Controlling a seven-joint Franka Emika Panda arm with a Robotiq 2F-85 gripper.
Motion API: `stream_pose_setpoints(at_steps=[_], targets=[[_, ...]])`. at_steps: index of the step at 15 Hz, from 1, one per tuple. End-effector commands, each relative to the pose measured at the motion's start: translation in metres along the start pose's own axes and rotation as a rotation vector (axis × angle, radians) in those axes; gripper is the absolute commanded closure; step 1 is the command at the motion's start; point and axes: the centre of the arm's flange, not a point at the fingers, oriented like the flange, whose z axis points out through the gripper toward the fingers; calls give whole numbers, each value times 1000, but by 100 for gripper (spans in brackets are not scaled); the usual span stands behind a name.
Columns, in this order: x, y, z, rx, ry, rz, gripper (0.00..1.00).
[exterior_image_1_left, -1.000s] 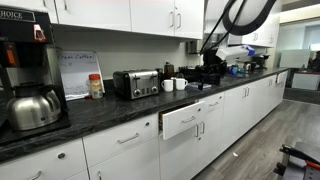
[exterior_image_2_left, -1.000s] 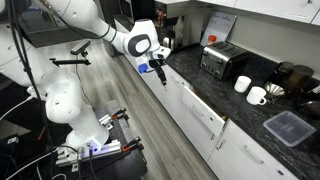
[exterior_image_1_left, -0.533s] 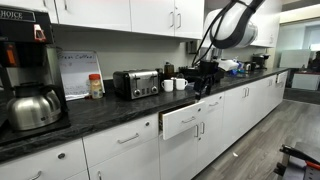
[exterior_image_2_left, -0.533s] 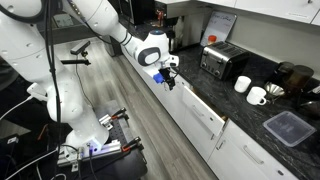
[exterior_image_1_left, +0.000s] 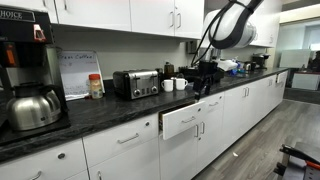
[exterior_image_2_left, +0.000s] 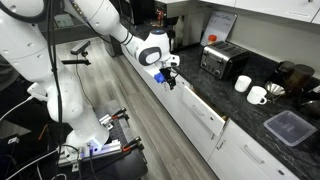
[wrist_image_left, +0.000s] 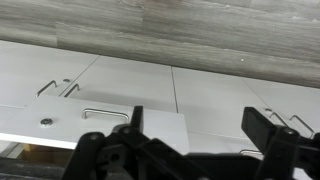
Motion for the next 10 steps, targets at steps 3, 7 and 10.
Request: stream_pose_setpoints(at_steps=[3,7,10], targets=[[18,4,3,-51,82,-123,0],[36,13,18,-68,158,-346,0],[47,17,29,-58,222,-500,0]])
